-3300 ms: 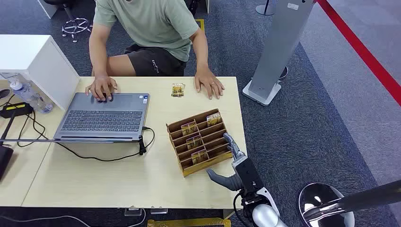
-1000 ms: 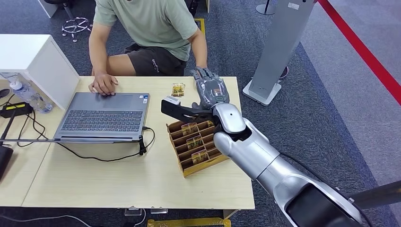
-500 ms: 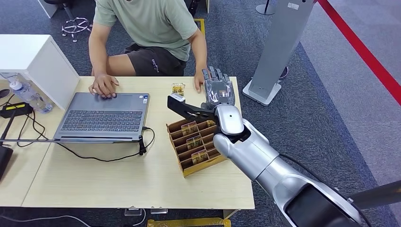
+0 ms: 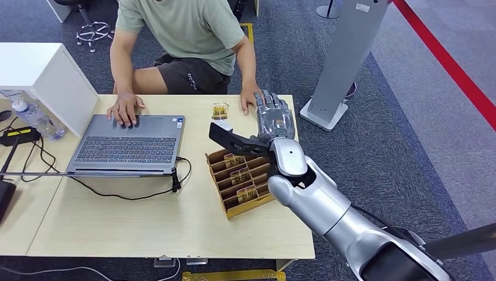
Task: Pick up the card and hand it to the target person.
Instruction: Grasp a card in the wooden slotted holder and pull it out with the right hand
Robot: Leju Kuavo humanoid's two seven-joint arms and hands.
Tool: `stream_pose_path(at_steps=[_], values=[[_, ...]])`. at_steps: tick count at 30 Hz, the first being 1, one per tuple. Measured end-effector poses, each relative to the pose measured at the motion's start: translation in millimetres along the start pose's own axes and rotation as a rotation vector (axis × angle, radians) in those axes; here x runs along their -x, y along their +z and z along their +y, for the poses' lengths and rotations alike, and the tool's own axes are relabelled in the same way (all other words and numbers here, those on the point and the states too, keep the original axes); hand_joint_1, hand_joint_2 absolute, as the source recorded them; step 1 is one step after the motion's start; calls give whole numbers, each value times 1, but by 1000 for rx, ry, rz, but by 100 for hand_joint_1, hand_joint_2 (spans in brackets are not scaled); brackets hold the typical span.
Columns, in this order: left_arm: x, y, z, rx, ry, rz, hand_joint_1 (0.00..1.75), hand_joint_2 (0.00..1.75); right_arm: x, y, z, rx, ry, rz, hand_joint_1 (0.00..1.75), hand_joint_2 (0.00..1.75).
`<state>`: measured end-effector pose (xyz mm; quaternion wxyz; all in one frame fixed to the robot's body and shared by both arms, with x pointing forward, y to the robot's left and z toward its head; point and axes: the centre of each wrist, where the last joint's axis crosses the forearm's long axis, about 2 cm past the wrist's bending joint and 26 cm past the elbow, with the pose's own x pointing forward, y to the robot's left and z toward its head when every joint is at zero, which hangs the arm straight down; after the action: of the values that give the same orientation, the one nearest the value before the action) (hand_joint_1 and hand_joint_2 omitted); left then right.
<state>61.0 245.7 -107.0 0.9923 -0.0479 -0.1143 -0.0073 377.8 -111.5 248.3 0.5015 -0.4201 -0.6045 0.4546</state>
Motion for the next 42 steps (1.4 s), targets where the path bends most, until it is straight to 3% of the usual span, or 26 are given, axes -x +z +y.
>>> stream_pose_path(at_steps=[8, 14, 21, 27, 42], values=[[1, 0, 0, 5, 1, 1, 0, 0, 6, 9, -5, 15, -23, -12, 38, 175], [1, 0, 0, 12, -1, -2, 0, 0, 12, 12, 1, -8, -27, -11, 58, 175], [1, 0, 0, 12, -5, 1, 0, 0, 18, 12, 7, -36, -26, -4, 96, 175], [1, 0, 0, 11, -5, 2, 0, 0, 22, 12, 12, -56, -28, 12, 87, 175], [1, 0, 0, 14, -5, 2, 0, 0, 25, 16, 20, -88, -26, 24, 86, 175]])
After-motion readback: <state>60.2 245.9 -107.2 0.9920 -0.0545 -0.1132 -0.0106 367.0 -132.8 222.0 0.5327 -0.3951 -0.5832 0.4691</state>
